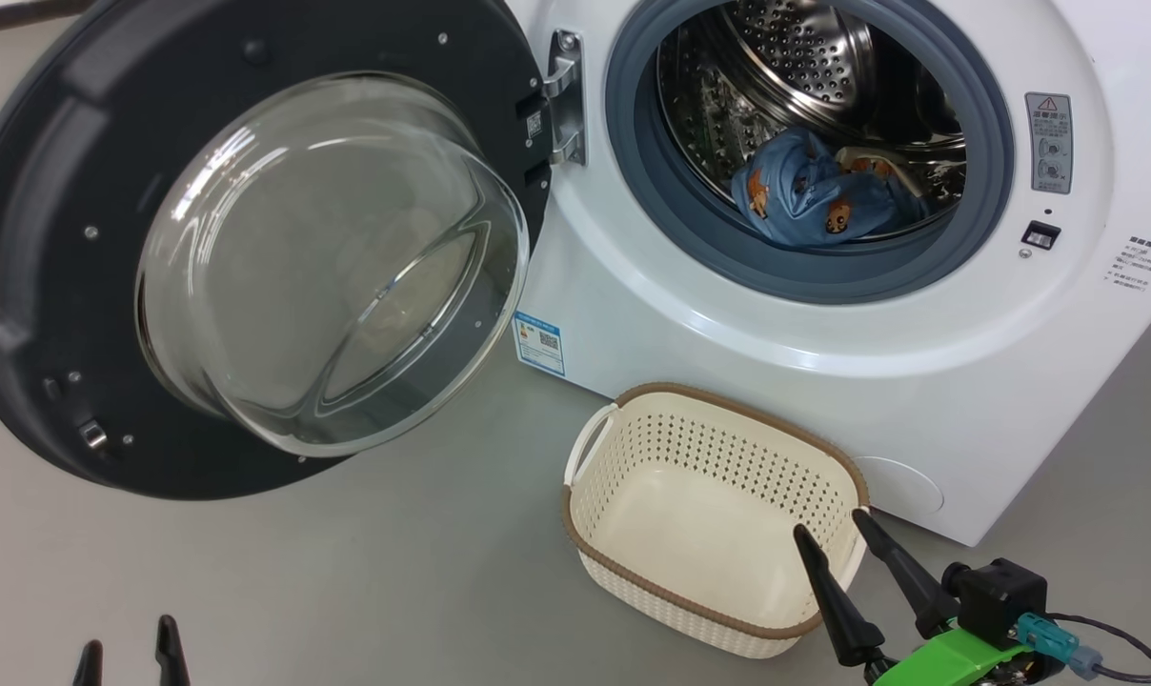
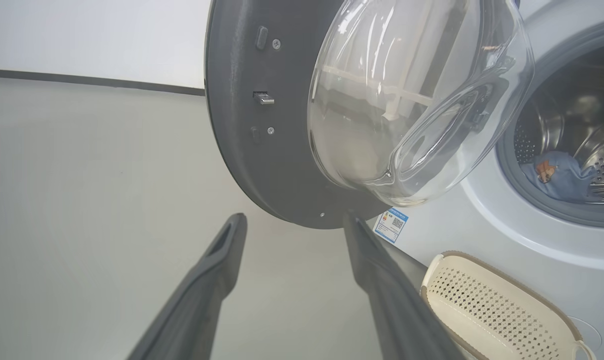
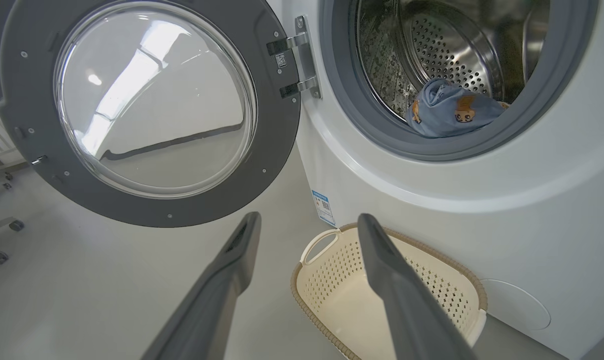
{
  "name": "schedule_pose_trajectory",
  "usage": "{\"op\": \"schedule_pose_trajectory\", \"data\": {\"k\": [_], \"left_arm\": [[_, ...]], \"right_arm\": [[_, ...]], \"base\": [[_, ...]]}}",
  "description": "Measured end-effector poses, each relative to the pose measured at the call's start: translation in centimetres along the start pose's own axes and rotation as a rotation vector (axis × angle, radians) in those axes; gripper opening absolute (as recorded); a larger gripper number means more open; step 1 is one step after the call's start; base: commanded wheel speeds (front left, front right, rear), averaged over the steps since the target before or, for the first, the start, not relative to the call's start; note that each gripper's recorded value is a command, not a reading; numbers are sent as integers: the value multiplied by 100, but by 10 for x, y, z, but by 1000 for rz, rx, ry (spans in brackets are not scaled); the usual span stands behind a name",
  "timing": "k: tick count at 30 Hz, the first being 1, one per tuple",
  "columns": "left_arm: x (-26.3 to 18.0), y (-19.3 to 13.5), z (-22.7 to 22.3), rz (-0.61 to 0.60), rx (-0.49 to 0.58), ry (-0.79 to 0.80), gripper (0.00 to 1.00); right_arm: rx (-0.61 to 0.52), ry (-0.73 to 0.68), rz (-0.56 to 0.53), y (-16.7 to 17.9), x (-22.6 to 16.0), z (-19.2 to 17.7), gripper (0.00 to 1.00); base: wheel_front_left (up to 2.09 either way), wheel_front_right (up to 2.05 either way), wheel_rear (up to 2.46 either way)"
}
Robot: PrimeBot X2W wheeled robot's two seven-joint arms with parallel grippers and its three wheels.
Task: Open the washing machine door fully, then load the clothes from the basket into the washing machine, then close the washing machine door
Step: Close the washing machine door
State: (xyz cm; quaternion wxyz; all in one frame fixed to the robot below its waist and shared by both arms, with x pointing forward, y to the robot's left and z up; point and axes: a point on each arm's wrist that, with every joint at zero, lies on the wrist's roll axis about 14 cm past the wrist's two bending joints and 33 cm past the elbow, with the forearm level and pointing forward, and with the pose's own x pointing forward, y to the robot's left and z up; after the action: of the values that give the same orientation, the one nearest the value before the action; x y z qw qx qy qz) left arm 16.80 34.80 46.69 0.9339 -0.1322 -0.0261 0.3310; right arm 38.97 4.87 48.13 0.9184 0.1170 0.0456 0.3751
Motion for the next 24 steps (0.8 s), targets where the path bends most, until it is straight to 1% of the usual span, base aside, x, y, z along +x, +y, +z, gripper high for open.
{"op": "schedule_pose_trajectory", "data": {"k": [2, 3, 4, 5, 8, 12, 14, 17, 20, 22, 24], "left_arm": [[1, -1, 4, -3, 2, -11, 30], [3, -2, 8, -4, 4, -24, 30], [5, -2, 13, -5, 11, -42, 8], [7, -1, 20, -4, 14, -64, 0], [20, -2, 53, -21, 40, -160, 0], [44, -7, 114, -96, 146, -310, 0], [56, -8, 144, -124, 167, -376, 0], [74, -7, 188, -153, 99, -470, 0], [95, -3, 221, -169, 72, -512, 0], [110, 4, 233, -158, 1, -514, 0], [126, 12, 238, -141, -99, -499, 0]], "right_arm": [[2, -1, -9, -3, -1, 0, 100], [3, -3, -14, -4, -1, 0, 100], [4, -5, -20, -6, -2, 1, 100], [6, -8, -27, -8, -2, 2, 100], [17, -13, -48, -12, -5, 2, 100], [35, 4, -80, -20, -14, -7, 100], [39, 3, -89, -23, -15, -7, 100], [38, -6, -104, -28, -15, -5, 100], [38, -1, -116, -34, -17, -8, 100], [37, -1, -123, -38, -17, -9, 100], [42, -4, -131, -41, -17, -9, 100]], "base": [[0, 0, 0], [0, 0, 0], [0, 0, 0], [0, 0, 0], [0, 0, 0], [0, 0, 0], [0, 0, 0], [0, 0, 0], [0, 0, 0], [0, 0, 0], [0, 0, 0]]}}
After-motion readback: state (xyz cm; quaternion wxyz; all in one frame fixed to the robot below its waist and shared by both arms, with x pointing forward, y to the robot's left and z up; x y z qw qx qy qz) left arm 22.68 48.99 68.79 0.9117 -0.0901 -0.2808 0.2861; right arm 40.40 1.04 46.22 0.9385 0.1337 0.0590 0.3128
